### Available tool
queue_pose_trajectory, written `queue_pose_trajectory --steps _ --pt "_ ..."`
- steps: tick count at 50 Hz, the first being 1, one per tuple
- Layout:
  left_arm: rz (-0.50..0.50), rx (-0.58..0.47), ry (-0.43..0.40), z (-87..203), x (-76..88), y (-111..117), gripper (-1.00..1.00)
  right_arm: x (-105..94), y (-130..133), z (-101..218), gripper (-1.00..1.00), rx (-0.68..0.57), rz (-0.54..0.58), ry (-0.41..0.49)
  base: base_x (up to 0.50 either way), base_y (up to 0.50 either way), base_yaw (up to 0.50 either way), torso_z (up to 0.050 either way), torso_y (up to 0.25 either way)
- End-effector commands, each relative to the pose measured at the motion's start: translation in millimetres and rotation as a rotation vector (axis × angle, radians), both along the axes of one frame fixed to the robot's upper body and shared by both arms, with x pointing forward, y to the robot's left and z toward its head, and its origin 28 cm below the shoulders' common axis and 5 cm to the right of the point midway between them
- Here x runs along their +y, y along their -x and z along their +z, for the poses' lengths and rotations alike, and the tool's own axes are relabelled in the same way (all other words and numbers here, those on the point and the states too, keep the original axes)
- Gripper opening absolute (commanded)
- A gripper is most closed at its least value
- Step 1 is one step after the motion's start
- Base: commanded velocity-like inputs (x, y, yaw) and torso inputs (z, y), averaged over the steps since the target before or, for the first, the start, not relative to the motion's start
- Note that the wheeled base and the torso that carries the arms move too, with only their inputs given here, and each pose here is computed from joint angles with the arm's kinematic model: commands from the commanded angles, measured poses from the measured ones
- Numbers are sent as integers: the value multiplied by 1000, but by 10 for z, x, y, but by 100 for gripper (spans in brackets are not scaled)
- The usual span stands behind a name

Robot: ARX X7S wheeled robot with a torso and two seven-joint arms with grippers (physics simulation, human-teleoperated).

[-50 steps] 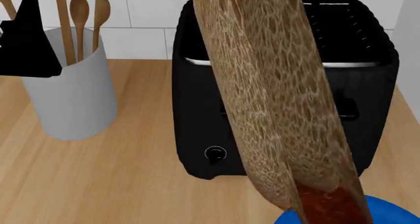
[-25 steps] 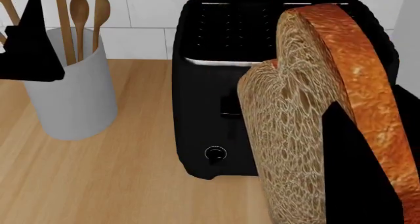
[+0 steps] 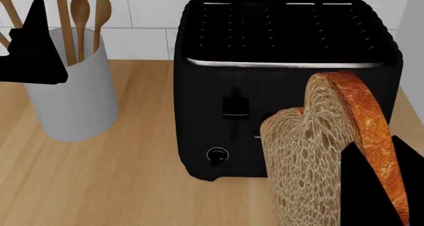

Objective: Place the toasted item on a plate.

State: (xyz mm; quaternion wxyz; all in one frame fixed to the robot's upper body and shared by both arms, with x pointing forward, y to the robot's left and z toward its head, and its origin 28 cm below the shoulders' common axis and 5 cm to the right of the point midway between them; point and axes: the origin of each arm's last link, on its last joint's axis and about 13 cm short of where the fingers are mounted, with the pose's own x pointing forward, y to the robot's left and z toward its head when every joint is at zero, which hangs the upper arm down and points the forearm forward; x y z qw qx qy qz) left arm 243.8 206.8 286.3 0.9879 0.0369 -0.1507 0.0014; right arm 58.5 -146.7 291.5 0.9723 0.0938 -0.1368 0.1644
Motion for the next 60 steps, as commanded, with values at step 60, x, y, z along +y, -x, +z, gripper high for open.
queue_pose_trajectory --steps 60 --pt "2 -7 13 43 -10 -83 100 -240 619 -32 -100 73 -61 -422 0 0 0 0 0"
